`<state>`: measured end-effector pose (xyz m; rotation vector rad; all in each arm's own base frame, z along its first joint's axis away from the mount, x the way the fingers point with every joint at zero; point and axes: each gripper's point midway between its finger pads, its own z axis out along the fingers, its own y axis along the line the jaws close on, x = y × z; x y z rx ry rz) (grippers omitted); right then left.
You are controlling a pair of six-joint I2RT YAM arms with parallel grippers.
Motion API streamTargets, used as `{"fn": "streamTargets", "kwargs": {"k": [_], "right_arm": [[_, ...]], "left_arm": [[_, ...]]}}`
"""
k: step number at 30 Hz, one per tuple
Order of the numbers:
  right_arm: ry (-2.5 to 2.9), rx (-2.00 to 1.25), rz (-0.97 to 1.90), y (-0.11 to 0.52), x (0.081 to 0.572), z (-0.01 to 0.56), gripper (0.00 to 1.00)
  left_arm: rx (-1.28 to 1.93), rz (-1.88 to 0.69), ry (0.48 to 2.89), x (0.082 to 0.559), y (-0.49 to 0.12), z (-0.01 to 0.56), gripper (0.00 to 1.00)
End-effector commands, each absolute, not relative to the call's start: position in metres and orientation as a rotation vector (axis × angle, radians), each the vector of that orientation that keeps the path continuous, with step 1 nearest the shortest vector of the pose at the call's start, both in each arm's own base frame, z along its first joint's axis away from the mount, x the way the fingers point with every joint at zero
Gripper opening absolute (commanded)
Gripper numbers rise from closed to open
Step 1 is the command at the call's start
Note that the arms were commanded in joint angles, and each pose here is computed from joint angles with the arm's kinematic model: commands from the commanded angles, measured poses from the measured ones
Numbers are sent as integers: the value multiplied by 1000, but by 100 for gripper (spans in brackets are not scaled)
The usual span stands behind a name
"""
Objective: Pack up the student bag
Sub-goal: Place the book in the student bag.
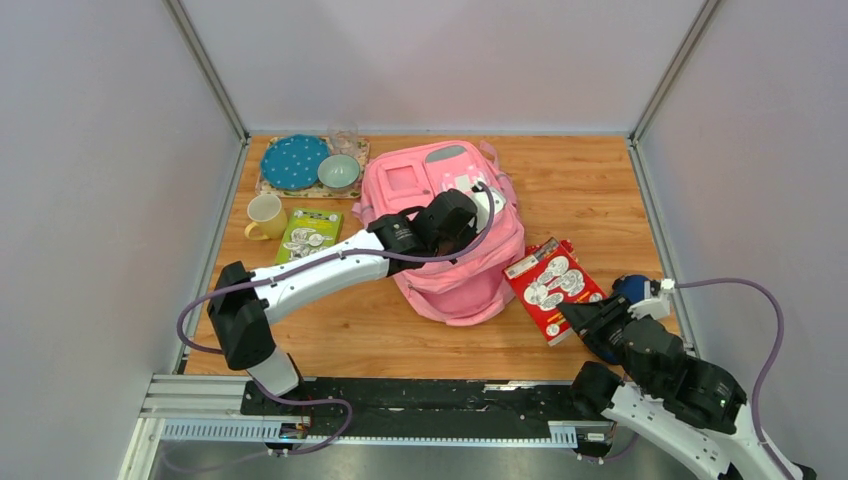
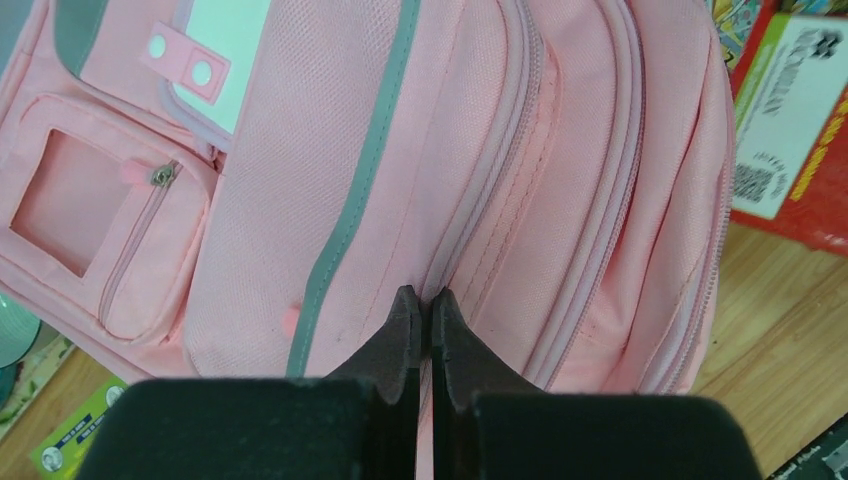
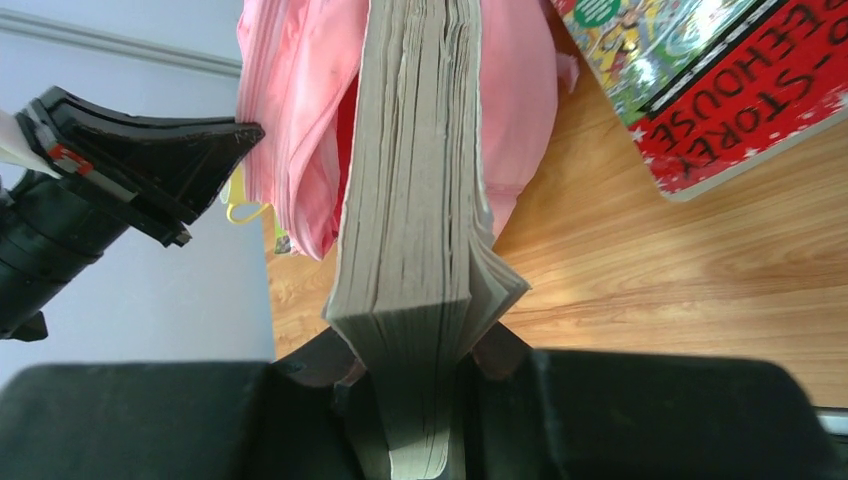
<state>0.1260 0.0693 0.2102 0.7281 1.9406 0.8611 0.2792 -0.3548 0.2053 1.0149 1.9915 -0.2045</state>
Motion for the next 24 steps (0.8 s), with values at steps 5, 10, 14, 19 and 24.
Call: {"fn": "streamTargets", "kwargs": {"k": [5,10,14,19,24], "right_arm": [[1881,800,1169,129,143,223,0],[1847,808,1204,149,158,222,0],[1793,780,1283,169,169,228,0],[1765,808,1301,189,186,225,0],[1701,835,1313,207,209,227,0]], "left_arm": [[782,-400,1852,279,-357,298,0],[765,-423,1843,274,-352,305,0],[753,-463,1817,271,-350,314,0],[736,-502,1803,271,-351,323,0],[721,-527,1794,272,-350,327,0]]}}
